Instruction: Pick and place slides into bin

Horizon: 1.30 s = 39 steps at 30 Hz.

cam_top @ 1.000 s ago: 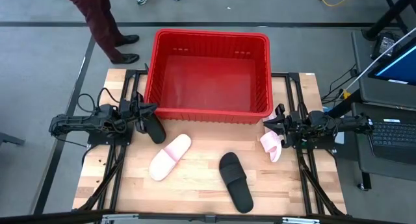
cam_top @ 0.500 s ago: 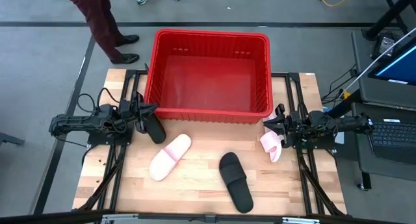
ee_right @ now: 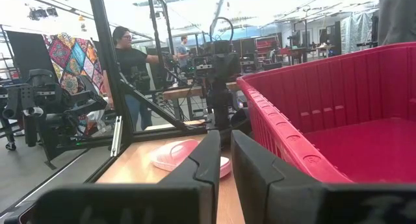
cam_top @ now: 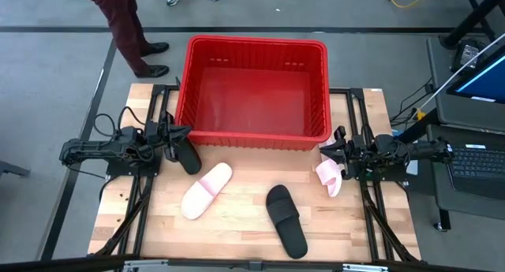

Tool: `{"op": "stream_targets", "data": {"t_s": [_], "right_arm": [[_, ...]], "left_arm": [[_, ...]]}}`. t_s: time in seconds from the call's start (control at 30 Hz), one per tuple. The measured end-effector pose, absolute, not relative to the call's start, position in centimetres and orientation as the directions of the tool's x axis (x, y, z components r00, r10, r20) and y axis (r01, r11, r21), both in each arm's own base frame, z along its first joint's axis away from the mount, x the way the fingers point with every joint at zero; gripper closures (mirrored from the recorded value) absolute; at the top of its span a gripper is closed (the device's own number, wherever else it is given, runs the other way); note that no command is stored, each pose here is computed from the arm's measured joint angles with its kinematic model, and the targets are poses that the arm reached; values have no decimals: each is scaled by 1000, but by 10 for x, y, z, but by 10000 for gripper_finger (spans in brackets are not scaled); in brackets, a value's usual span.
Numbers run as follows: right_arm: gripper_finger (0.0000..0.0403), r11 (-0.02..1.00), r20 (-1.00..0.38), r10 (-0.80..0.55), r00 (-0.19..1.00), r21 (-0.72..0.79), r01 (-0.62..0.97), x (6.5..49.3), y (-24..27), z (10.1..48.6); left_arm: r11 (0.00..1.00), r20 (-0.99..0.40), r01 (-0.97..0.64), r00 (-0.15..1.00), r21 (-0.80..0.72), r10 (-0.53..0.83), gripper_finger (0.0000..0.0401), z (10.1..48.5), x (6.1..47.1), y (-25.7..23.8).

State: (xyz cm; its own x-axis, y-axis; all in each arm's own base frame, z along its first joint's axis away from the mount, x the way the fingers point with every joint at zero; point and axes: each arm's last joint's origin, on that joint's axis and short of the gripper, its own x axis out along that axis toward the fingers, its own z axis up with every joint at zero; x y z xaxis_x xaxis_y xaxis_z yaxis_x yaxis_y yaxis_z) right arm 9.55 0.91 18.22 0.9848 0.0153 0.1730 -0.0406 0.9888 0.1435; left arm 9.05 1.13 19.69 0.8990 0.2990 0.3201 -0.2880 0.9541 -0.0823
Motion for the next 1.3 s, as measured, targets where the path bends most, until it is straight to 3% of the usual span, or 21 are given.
{"op": "stream_targets", "data": {"t_s": [0.93, 1.13, 1.3], "right_arm": [[361, 985, 174, 16, 985, 165, -45, 95, 9, 182], [361, 985, 170, 16, 985, 165, -44, 96, 9, 182], [361, 986, 166, 16, 986, 163, -43, 96, 9, 182]], "left_arm": [[954, 320, -288, 899, -82, 299, 392, 197, 91, 11], [951, 328, -259, 896, -168, 301, 393, 198, 90, 11], [968, 321, -239, 913, -73, 250, 391, 197, 91, 10]]}}
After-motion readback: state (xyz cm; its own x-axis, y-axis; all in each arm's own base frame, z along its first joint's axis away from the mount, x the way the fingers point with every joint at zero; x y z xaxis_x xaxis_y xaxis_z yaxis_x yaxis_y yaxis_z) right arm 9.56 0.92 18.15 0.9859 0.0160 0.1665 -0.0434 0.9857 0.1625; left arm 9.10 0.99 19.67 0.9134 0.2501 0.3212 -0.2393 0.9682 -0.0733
